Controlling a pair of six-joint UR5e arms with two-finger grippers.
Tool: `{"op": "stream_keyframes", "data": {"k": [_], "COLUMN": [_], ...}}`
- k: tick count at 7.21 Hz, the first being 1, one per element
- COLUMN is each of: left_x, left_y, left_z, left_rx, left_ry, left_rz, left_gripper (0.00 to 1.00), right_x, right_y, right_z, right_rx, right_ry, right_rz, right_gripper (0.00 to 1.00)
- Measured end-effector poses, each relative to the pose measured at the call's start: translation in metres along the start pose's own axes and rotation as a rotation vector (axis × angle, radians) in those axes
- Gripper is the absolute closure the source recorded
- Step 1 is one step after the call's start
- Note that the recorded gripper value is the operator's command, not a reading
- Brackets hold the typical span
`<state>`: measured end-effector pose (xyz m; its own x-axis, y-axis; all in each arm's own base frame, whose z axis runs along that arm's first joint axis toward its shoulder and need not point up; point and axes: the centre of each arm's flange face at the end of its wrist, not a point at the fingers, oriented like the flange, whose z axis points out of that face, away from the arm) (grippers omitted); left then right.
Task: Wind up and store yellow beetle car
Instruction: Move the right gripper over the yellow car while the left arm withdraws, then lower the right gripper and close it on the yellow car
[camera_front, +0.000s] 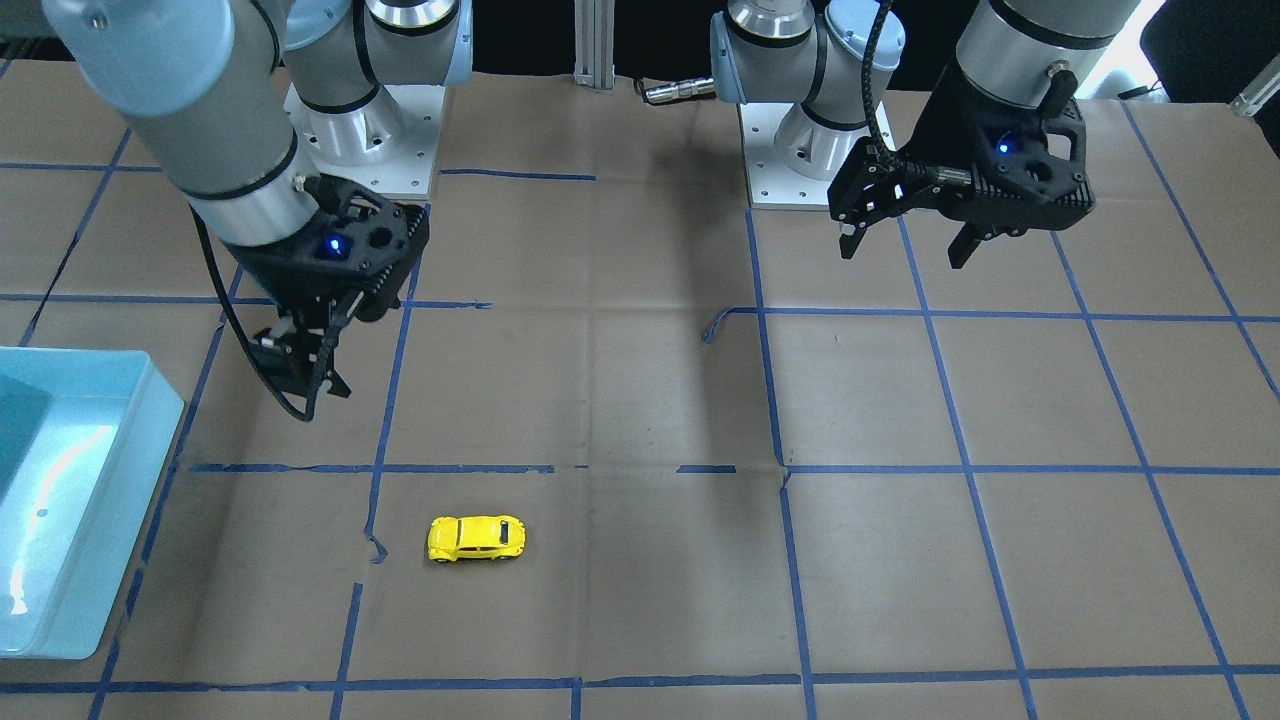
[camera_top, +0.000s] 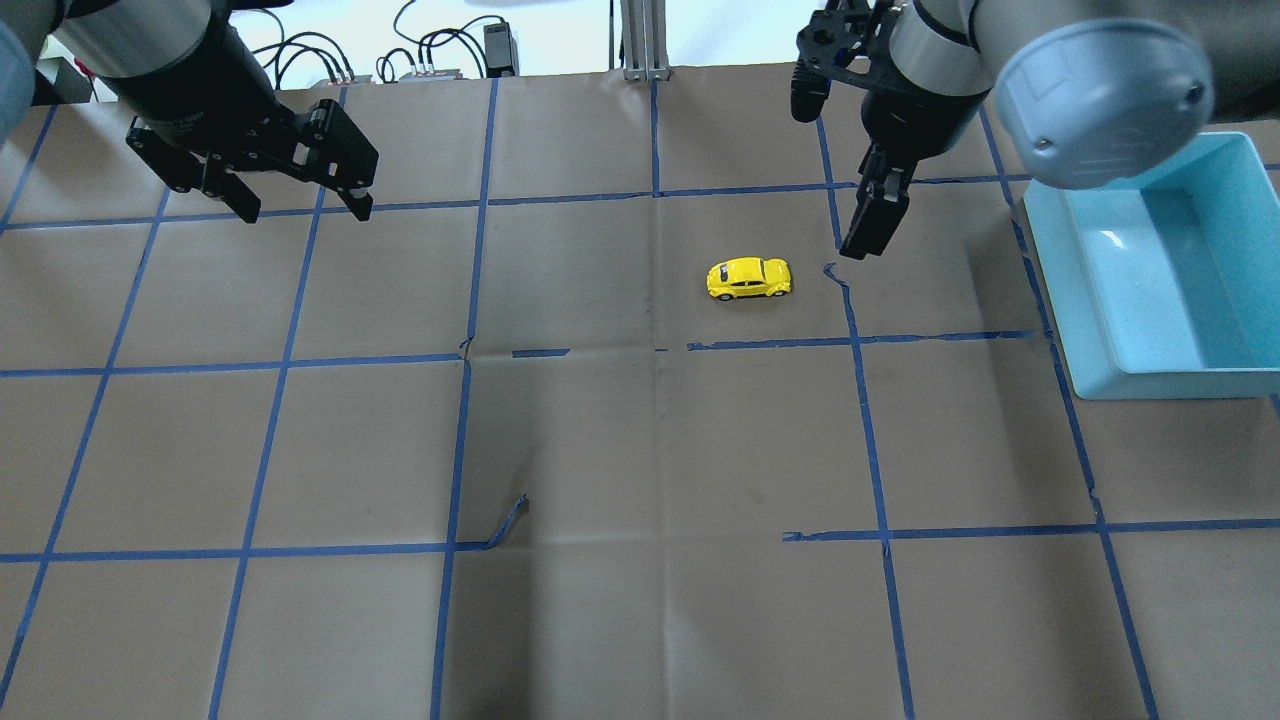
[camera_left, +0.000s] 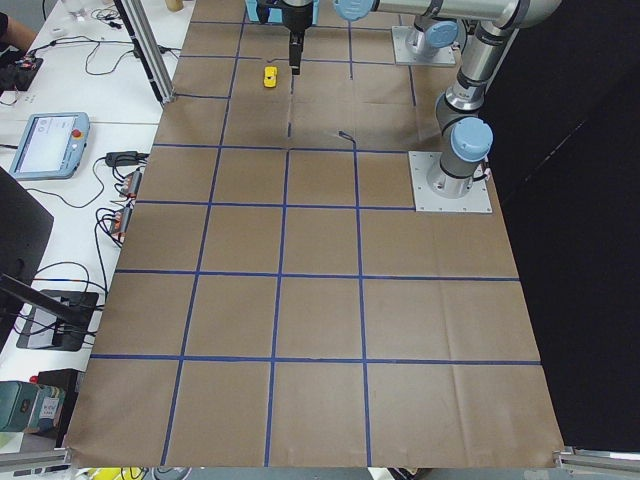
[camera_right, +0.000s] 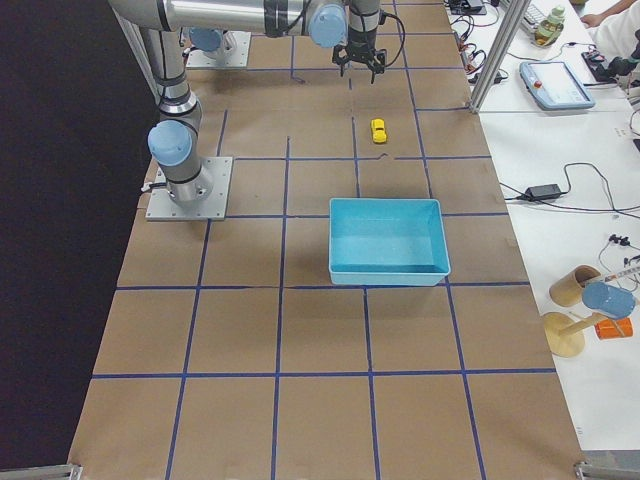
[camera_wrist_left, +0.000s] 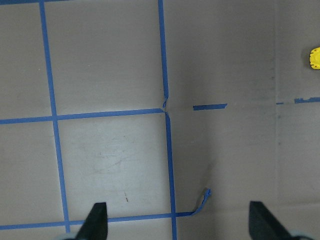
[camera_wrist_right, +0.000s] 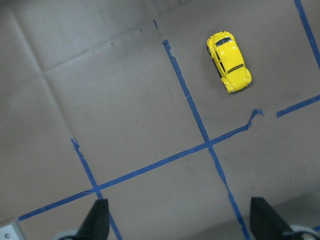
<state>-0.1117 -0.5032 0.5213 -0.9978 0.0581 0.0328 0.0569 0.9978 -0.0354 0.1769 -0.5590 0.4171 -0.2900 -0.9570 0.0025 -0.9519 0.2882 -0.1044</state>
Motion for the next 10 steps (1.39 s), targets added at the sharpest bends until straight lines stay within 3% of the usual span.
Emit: {"op": "stream_keyframes", "data": {"k": [6,8,10], "left_x": [0.0,0.0,0.0], "left_y": [0.001,0.001,0.001], "left_z": [-0.001,-0.002,-0.002], "left_rx": [0.002,0.004,0.004], "left_ry": [0.0,0.001,0.0], "left_rz": [0.001,0.001,0.001], "left_gripper": [0.01,0.01,0.01], "right_x": [0.061,0.061,0.057], "right_y": [-0.074,-0.087,-0.087], "right_z": [0.179,0.217,0.22], "right_rx": [0.014,0.008,0.002], "right_ry": [-0.005,-0.003,-0.014], "right_rz": [-0.253,-0.28,-0.286], "right_gripper": [0.0,0.0,0.0]}}
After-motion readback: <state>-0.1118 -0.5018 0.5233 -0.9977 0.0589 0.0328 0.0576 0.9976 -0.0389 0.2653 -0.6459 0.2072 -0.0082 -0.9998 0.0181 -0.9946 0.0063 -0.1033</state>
